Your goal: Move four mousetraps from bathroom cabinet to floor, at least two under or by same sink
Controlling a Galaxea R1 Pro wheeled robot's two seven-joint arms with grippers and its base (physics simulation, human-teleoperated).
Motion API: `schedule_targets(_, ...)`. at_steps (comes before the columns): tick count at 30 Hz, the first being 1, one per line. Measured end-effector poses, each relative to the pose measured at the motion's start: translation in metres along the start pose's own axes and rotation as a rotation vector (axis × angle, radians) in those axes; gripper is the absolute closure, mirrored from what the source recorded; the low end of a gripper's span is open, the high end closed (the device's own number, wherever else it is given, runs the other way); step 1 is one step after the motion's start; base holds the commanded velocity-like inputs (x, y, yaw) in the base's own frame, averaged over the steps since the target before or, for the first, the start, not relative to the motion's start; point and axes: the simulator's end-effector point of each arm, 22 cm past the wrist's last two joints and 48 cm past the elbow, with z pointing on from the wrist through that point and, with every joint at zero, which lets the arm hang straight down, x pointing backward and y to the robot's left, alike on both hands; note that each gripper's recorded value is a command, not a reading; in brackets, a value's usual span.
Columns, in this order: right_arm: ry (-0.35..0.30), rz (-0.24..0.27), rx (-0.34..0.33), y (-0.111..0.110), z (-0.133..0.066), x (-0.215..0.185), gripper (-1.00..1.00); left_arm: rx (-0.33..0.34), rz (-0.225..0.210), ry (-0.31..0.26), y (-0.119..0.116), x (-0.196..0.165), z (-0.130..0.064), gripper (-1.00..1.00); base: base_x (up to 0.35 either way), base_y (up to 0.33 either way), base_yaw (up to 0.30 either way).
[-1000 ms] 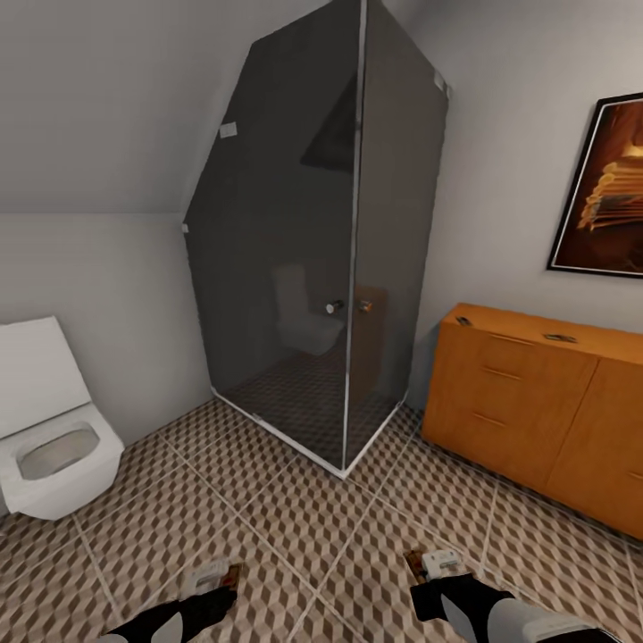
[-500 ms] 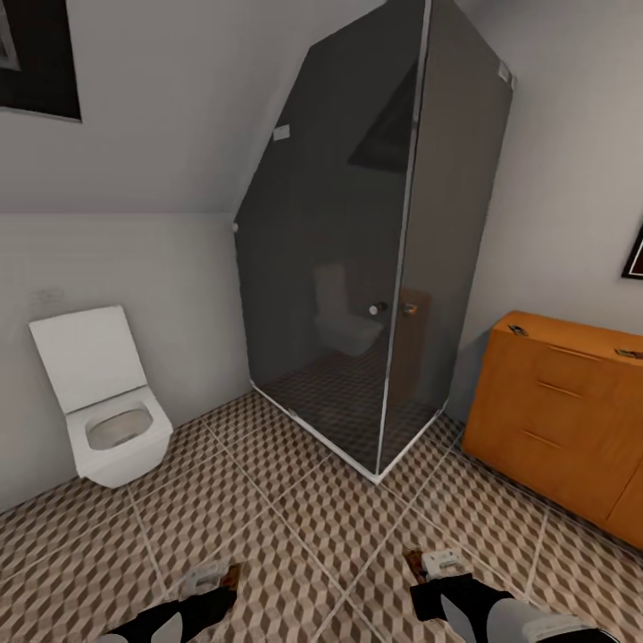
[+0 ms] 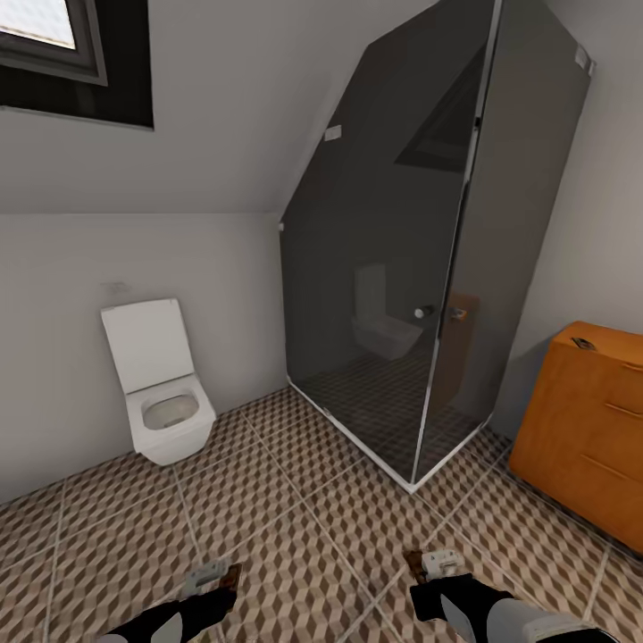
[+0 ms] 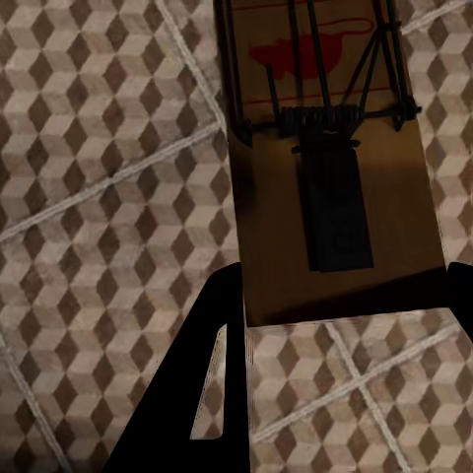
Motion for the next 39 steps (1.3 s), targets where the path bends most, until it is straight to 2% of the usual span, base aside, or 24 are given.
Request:
schedule_targets(11,0.000,0.000,0.000,0.0000,0.0000,0.0000,1.00,0.000,0.000,0.001,-0.0001,0.0003,0.0000,1.00,0.000,0.000,0.291)
schedule_targets(24,0.001,0.002,0.001,-0.0011,-0.0001,0.0004,1.00,-0.001,0.000,0.001,-0.0001,0.0003,0.0001,1.00,0.000,0.000,0.067)
schedule_targets(39,0.002,0.002,0.005,-0.0020,-0.0001,0.0006,1.00,0.000,0.000,0.001,-0.0001,0.0004,0.0000,1.00,0.000,0.000,0.251)
